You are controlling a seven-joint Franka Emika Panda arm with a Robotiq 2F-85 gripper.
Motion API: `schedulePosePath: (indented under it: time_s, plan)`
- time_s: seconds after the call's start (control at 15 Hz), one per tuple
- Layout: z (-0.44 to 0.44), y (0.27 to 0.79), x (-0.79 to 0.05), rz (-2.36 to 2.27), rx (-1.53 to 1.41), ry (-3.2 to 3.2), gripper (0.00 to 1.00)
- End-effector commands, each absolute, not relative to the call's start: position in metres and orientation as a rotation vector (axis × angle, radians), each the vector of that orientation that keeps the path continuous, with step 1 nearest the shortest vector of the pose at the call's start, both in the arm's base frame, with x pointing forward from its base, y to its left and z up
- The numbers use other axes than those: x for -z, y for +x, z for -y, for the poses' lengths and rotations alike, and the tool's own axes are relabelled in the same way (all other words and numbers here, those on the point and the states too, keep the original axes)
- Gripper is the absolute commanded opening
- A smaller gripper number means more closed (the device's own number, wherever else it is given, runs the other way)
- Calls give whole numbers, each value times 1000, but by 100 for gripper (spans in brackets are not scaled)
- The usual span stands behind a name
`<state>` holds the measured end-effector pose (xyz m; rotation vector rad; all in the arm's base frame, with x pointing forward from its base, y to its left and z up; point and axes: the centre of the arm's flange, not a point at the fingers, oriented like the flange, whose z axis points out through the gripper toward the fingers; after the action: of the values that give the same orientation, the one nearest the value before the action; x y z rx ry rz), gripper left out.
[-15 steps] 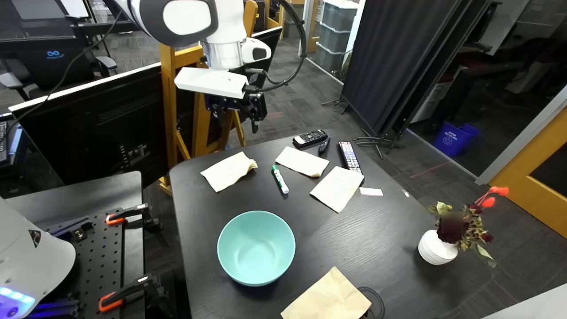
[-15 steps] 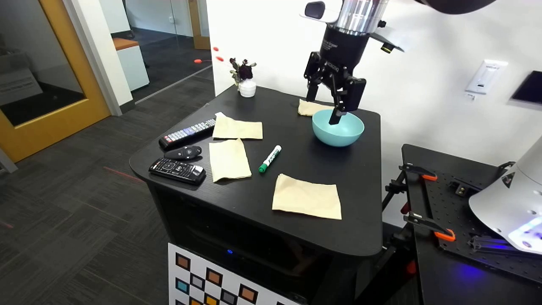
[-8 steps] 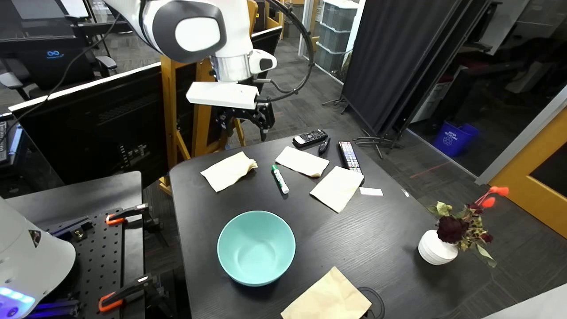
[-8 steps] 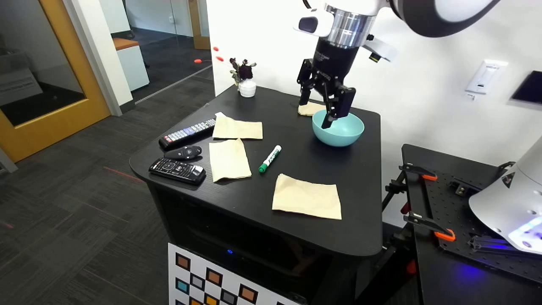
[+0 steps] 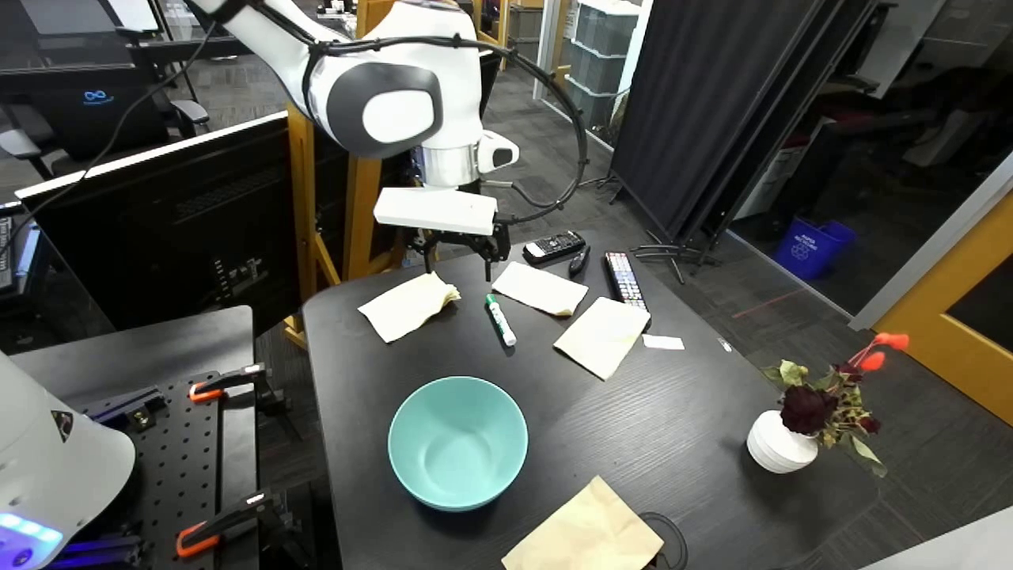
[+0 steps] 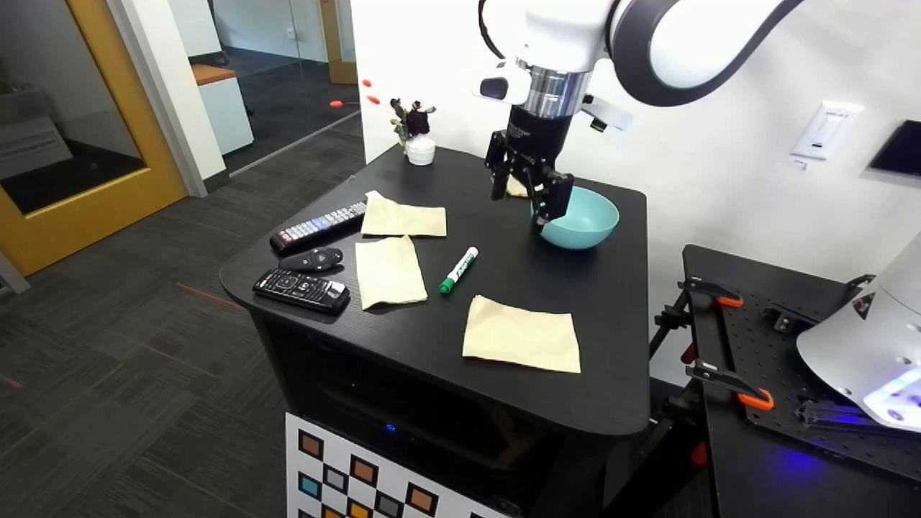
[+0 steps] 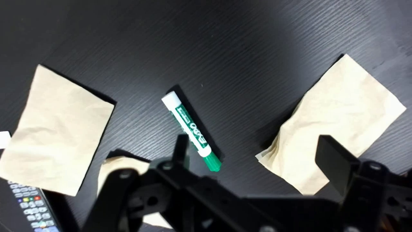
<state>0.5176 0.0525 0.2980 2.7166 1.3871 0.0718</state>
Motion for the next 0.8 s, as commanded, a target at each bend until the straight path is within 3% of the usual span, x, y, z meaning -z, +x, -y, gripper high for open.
schedulePosePath:
  time_s: [0.0,0.73]
  plan:
    - [-53,547,-280,-1484,-51,2667,100]
    - [-54,587,-219,-1586,34,2645,100]
